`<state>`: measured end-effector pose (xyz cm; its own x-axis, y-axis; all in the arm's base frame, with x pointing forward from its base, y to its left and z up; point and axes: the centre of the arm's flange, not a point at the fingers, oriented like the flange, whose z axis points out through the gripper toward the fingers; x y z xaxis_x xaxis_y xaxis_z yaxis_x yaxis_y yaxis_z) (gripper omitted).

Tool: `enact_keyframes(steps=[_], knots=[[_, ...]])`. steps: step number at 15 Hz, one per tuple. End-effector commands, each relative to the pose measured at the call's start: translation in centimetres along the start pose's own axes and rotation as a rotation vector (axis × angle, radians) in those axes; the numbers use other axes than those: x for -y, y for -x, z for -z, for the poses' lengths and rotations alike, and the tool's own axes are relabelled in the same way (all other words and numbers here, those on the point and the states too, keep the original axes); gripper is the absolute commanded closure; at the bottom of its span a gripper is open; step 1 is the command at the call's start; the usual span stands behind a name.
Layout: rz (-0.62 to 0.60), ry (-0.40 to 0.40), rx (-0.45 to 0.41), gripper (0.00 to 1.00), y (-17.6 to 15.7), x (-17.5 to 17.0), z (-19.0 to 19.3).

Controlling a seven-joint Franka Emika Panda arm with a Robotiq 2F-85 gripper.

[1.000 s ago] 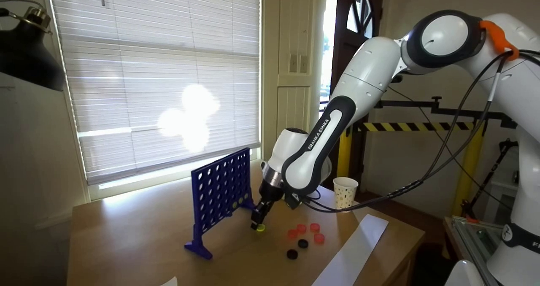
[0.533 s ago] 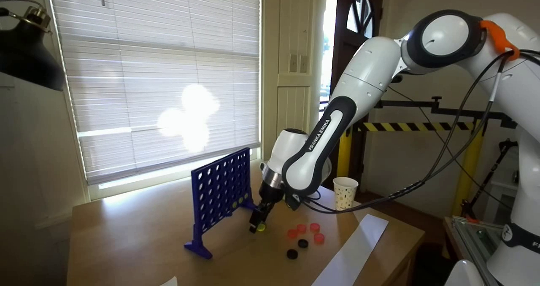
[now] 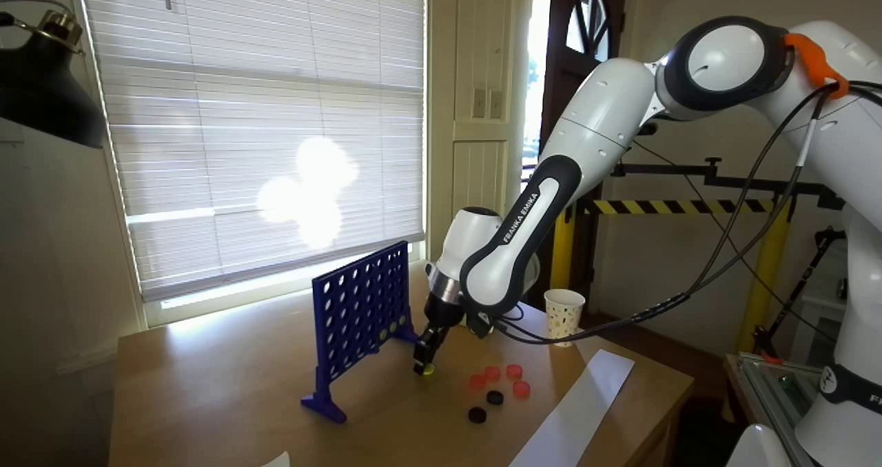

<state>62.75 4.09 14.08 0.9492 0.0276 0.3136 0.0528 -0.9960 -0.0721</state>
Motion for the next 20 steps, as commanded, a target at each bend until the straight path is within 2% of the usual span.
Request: enact_keyframes(steps=[1,2,9,14,20], knots=[[0.011,0.004,0.025,0.88,-0.4,0.4,-0.5],[0.012,0.003,0.025,0.91,-0.5,0.5,-0.4],[0.028,-0.056,0.004,0.91,-0.8,1.6,1.5],[0.009,-0.124,-0.078,0.91,-2.4,1.8,6.4],[0.003,-0.148,-0.128,0.91,-3.0,1.1,10.8]])
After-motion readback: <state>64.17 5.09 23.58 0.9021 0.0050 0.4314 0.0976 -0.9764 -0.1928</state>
